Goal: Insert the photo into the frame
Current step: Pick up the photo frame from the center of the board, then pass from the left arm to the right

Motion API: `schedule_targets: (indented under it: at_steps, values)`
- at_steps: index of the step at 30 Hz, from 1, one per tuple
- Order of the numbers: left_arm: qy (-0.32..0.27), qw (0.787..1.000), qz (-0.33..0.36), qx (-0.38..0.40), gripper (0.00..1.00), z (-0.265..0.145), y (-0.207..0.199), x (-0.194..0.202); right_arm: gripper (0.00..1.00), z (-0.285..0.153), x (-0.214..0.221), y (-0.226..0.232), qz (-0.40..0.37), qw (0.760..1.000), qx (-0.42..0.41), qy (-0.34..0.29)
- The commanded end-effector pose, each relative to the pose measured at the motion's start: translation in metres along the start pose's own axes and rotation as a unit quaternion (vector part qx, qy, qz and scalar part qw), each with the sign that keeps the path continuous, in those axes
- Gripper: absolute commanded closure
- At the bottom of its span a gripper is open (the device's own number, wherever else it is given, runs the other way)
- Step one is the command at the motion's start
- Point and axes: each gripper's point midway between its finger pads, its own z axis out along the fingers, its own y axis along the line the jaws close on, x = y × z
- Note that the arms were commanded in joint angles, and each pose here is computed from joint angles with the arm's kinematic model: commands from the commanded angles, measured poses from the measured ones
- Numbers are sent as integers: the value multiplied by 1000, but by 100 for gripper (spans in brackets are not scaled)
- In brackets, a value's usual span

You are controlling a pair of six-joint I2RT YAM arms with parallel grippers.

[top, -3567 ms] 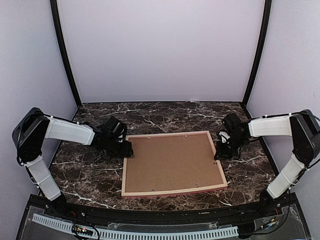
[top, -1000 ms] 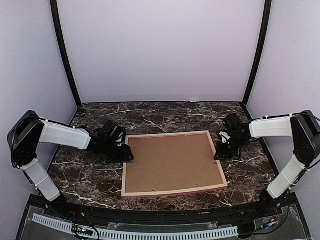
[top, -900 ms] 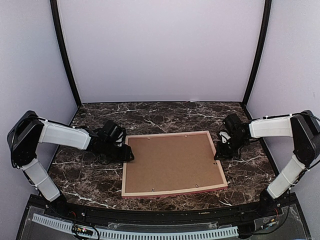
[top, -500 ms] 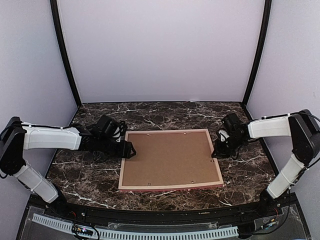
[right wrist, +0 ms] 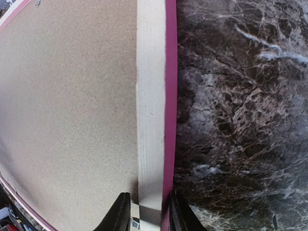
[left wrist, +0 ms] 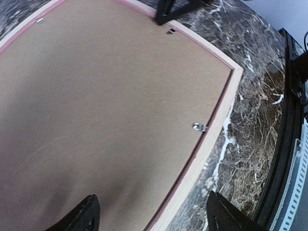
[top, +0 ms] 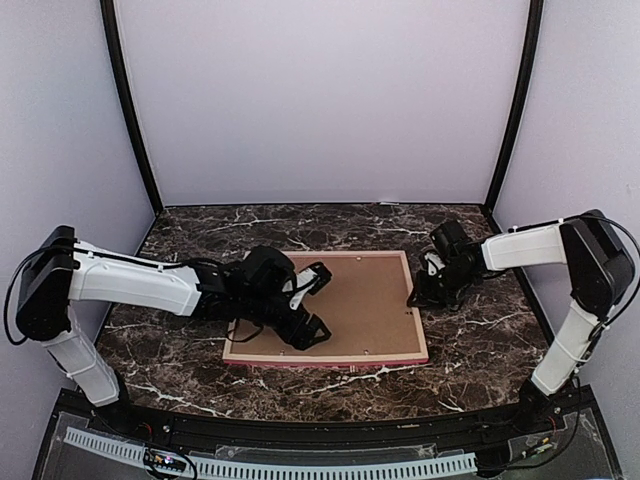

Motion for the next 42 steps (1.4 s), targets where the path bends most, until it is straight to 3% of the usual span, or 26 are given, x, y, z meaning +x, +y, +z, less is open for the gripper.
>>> schedule_targets:
  at_steps: [1,7,11,20,35,42]
  values:
    - [-12,990,136,24,22,15,-40,-14,69,-14,-7,16,-11,999,-29,-12]
    - [28,968,249,26,31,46,-68,-2,63,-21,4,11,-8,1000,-28,-13]
    - [59,958,281,11,37,67,-68,14,62,-24,11,6,-3,1000,-25,-12]
    - [77,950,301,-24,51,78,-55,25,61,-24,36,-3,13,999,-36,-7]
    - [88,946,311,-30,100,78,-52,28,59,-24,40,-1,18,999,-49,-8]
    - [46,952,302,-16,100,55,-69,-6,53,-27,45,6,25,997,-75,-4]
